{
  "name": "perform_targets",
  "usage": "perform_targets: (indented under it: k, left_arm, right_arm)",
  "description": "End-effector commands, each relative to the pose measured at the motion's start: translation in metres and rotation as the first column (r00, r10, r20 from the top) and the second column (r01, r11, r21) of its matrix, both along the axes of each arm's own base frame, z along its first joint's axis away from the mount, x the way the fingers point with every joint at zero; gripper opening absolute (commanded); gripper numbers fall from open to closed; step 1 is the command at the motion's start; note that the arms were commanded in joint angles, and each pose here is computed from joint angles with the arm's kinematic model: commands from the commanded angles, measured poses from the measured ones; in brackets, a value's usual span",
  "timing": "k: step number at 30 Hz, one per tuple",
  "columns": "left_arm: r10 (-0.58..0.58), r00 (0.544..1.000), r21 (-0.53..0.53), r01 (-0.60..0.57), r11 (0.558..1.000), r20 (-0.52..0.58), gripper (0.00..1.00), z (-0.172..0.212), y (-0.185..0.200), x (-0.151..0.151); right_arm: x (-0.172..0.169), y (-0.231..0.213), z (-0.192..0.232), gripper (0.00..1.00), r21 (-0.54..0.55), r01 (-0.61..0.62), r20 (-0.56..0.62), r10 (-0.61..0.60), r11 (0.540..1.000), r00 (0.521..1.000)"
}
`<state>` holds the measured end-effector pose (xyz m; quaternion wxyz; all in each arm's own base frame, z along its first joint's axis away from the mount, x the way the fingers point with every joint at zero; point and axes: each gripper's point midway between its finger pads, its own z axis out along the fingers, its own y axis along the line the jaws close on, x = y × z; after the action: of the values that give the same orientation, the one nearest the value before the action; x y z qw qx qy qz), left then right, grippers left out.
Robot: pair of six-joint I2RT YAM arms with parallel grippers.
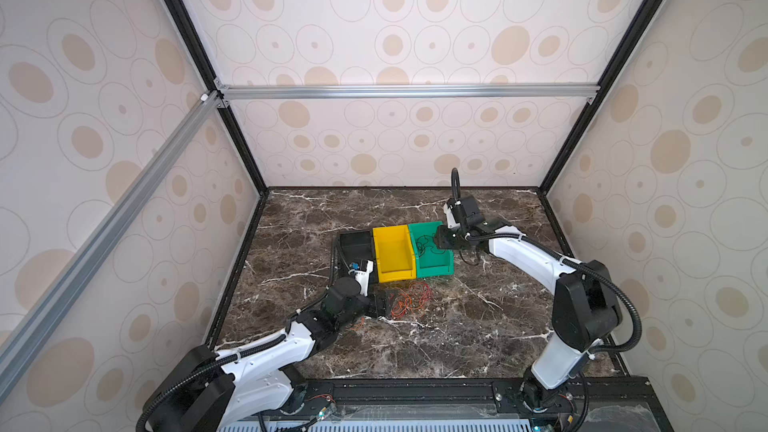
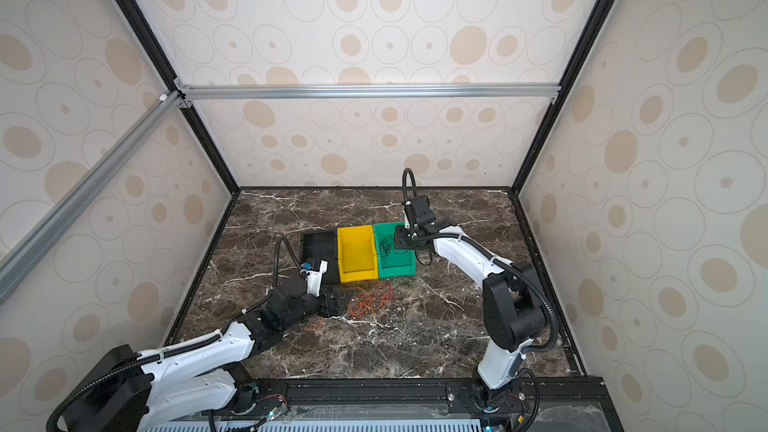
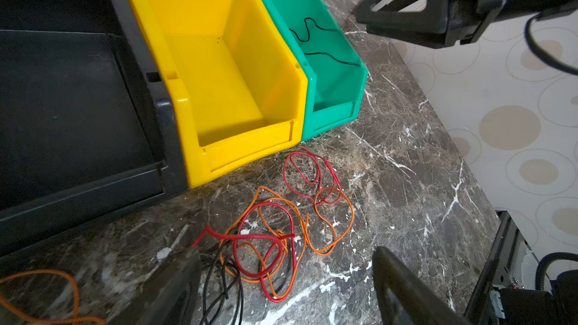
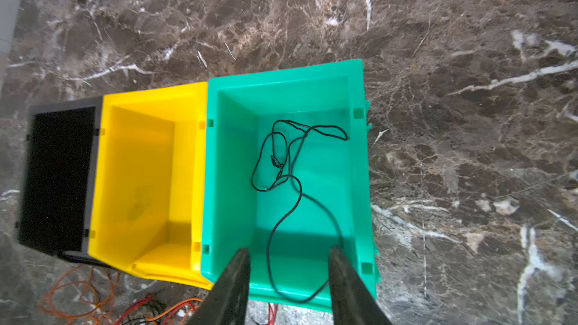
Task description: Untangle the cables
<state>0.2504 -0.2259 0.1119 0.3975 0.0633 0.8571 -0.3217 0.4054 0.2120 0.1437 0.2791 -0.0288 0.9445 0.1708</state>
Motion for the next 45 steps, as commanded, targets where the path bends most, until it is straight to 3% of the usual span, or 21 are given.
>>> perform_targets:
  k: [1, 6, 14, 30, 39, 45]
  left_arm:
    - [0.021, 1.000, -0.013, -0.021, 1.000, 0.008, 0.85, 0.006, 0.002, 0.004]
    - [0.021, 1.000, -0.012, -0.021, 1.000, 0.006, 0.85, 0.006, 0.002, 0.004]
    - [0.035, 0.999, -0.014, -0.035, 0.999, 0.008, 0.86, 0.009, 0.006, 0.003]
    - [0.140, 0.982, 0.044, -0.135, 0.990, -0.127, 0.85, 0.002, 0.027, -0.007]
    - [0.326, 0.929, 0.168, -0.298, 0.940, -0.173, 0.80, -0.002, 0.071, -0.016]
    - [0.389, 0.903, 0.222, -0.348, 0.911, -0.183, 0.76, -0.011, 0.086, -0.019]
  right_arm:
    - [-0.001, 0.009, 0.014, 0.44, 0.059, -0.029, 0.016, 0.028, 0.998, 0.999]
    - [0.004, 0.023, 0.006, 0.40, 0.123, -0.053, -0.027, 0.056, 0.991, 0.998]
    - [0.002, 0.031, 0.021, 0.40, 0.168, -0.091, -0.003, 0.092, 0.982, 0.996]
    - [-0.069, 0.033, 0.018, 0.41, 0.249, -0.186, -0.025, 0.198, 0.951, 0.980]
    - [-0.100, 0.051, -0.007, 0.41, 0.273, -0.234, -0.063, 0.260, 0.933, 0.963]
    - [-0.110, 0.061, -0.014, 0.40, 0.281, -0.260, -0.072, 0.291, 0.924, 0.954]
